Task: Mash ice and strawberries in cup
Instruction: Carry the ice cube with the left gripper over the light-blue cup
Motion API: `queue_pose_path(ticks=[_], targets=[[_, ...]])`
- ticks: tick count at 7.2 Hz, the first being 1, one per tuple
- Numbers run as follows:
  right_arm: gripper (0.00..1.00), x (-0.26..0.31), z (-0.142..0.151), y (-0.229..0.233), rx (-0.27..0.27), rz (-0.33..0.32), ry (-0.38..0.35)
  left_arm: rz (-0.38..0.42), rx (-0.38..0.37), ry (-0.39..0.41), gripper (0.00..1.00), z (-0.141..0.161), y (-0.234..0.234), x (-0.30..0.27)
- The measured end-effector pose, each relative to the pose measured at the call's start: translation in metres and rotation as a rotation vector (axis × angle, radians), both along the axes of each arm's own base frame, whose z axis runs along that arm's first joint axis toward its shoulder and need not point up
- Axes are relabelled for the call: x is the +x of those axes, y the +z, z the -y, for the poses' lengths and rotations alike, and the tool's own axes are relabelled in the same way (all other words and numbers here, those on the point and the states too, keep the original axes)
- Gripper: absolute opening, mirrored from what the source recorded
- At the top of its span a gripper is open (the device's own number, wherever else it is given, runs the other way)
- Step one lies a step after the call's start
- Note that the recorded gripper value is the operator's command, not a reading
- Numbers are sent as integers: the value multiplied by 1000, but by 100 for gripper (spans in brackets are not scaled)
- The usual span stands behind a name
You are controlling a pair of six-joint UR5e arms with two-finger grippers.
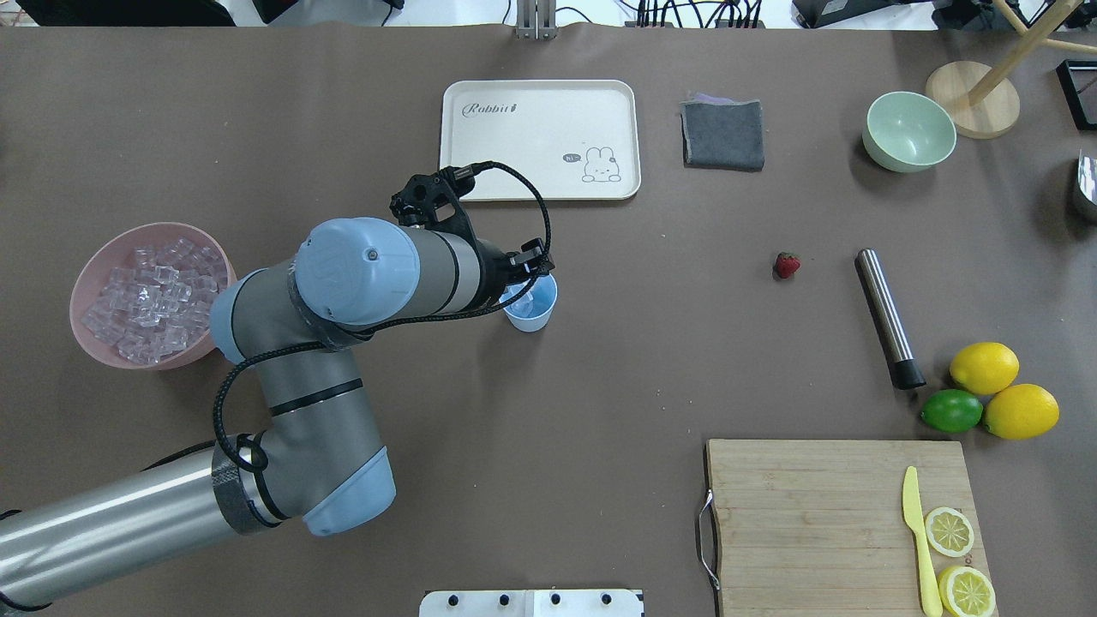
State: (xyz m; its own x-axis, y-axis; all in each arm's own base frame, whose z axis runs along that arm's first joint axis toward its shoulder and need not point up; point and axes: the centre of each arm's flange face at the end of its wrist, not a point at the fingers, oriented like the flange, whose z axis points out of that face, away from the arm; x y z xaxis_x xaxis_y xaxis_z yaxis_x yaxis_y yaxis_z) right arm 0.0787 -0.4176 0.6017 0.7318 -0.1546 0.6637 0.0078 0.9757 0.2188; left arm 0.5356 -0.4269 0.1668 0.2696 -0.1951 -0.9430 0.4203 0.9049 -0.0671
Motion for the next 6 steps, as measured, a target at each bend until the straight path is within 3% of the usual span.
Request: queue_pose_path(ticks=[4,6], targets=[[100,0,0,0,-1,0,1,30,42,33,98,-7,4,-23],[100,0,0,-1,-2,1,4,206,98,157,99,-1,20,-82]])
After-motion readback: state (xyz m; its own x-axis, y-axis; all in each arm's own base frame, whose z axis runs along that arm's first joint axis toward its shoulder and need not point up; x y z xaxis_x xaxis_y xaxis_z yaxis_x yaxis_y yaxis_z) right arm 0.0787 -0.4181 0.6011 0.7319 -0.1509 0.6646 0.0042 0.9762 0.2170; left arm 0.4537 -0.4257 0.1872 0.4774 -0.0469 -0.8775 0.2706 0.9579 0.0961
